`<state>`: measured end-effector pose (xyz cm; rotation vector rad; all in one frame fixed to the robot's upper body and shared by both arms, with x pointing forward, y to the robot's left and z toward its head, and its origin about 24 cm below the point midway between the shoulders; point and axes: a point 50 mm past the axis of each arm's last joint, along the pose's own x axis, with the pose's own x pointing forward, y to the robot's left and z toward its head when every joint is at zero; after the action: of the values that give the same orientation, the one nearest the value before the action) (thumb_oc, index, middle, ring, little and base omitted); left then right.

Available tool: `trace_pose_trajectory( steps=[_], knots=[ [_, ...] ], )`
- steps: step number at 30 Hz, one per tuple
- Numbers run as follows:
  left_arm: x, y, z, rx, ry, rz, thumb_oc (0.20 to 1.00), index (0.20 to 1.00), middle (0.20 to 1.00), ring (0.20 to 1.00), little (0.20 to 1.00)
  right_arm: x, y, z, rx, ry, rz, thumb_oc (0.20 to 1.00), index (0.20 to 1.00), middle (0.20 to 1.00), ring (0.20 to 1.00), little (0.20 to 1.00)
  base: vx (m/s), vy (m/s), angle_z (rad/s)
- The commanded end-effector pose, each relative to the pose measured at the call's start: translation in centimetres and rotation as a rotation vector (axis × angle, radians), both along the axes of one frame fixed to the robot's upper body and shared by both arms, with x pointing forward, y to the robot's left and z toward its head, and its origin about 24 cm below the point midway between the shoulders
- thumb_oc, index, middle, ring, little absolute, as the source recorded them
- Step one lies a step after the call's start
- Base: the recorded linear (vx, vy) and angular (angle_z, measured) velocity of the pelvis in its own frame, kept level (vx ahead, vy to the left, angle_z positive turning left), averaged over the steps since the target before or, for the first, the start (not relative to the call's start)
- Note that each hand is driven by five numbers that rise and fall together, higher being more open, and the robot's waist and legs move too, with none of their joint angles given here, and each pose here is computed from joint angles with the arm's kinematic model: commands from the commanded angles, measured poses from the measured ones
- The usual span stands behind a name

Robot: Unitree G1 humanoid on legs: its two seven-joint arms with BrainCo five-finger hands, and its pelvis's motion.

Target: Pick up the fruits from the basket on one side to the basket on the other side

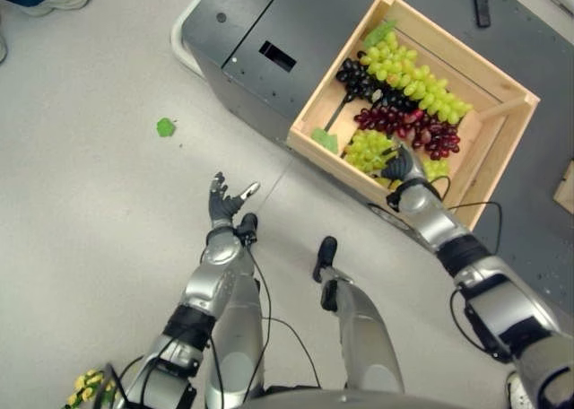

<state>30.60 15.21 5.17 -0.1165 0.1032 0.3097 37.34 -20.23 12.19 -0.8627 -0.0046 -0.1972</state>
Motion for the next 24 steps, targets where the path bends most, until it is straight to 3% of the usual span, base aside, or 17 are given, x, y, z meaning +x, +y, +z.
trace_pose_trajectory(
  steps=[1, 14, 24],
  knots=[
    [-0.1, 1.5, 2.4, 0.016, -0.120, 0.023, 1.000, 1.000, 1.000, 1.000, 1.000, -0.4, -0.9, 4.1, -0.001, -0.142, 0.054, 1.000, 1.000, 1.000, 1.000, 1.000, 0.00, 0.000, 0.00],
    [-0.2, 2.5, 3.0, 0.038, -0.140, 0.007, 1.000, 1.000, 1.000, 1.000, 1.000, -2.3, -4.1, 9.6, -0.039, -0.241, 0.107, 1.000, 1.000, 1.000, 1.000, 1.000, 0.00, 0.000, 0.00],
    [-0.3, 2.3, 3.0, 0.044, -0.142, -0.020, 1.000, 1.000, 1.000, 1.000, 1.000, 0.0, -4.0, 13.7, -0.366, -0.212, 0.041, 1.000, 1.000, 1.000, 1.000, 1.000, 0.00, 0.000, 0.00]
  ],
)
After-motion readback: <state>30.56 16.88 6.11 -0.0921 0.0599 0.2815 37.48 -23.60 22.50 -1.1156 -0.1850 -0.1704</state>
